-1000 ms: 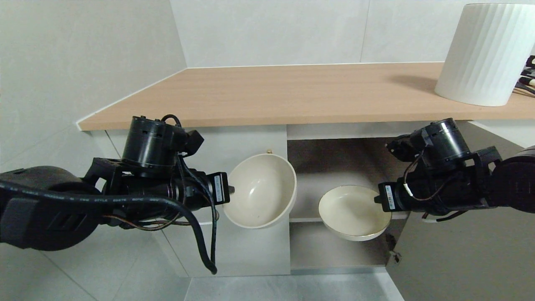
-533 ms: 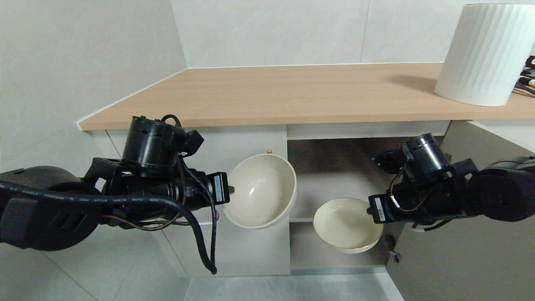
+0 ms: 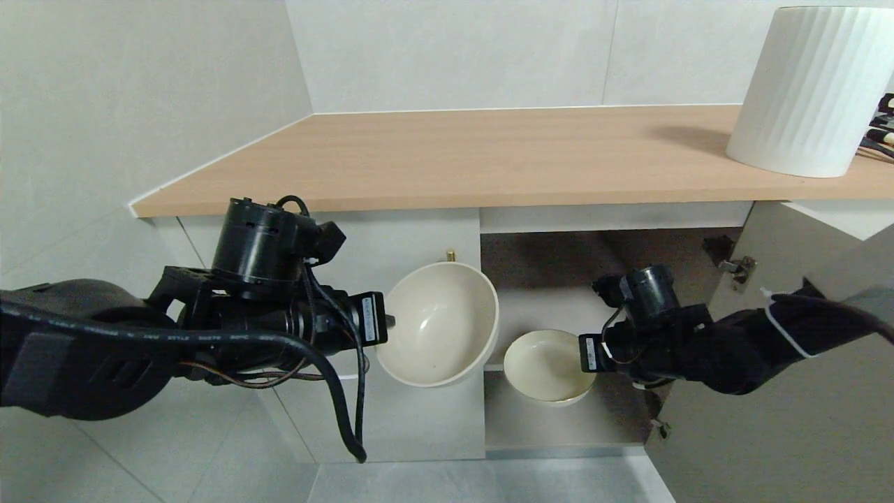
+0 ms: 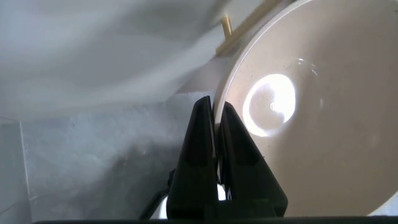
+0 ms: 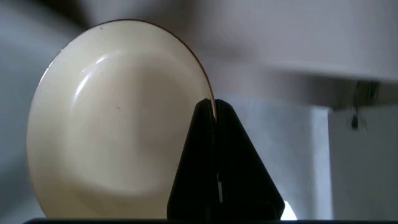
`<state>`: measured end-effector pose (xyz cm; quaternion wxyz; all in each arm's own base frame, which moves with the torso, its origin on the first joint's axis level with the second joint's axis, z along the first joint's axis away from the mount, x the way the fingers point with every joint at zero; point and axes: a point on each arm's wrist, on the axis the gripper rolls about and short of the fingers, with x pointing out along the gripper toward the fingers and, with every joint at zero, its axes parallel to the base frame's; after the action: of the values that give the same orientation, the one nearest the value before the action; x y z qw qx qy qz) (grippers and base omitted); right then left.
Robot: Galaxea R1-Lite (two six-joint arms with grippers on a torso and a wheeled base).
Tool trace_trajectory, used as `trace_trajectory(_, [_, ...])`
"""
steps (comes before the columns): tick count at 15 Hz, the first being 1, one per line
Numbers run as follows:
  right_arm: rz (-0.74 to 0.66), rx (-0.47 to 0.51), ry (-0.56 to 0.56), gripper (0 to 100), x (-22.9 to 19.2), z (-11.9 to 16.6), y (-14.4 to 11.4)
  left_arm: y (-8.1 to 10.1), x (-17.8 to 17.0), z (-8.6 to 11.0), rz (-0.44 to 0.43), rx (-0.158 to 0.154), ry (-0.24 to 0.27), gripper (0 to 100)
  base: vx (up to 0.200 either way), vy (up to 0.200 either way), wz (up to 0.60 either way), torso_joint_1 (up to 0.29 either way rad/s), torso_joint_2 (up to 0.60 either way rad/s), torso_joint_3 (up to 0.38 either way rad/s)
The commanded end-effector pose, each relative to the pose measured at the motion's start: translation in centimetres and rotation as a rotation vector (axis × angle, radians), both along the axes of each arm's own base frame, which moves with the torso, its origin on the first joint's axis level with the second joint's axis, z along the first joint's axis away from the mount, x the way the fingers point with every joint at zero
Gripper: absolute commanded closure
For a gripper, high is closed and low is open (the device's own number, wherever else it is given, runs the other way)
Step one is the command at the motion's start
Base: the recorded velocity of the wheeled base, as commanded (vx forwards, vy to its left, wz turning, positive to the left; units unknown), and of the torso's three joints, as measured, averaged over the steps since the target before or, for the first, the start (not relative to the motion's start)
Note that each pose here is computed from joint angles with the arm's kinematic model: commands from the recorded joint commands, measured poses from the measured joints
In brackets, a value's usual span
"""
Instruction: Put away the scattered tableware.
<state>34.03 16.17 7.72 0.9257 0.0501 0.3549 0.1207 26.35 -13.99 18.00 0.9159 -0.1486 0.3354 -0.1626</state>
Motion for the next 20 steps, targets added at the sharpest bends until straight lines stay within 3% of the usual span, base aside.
trace_trajectory(1, [-0.073,-0.017,0.030,100,1.9,-4.6,-0.3,-0.6,0.2,-0.9,-0.013,0.015,0.028,100,0.000,0.000,0.00,0.000,0.00,0.000])
trace_trajectory(9, [-0.212,-0.014,-0.043,100,5.7,-7.8,-2.1,-1.9,0.1,-2.4,-0.047,0.042,0.071,100,0.000,0.000,0.00,0.000,0.00,0.000])
trace_trajectory(20, [-0.344,0.058,-0.103,100,10.1,-8.8,-3.4,-2.2,0.1,-2.9,-0.054,0.051,0.083,100,0.000,0.000,0.00,0.000,0.00,0.000])
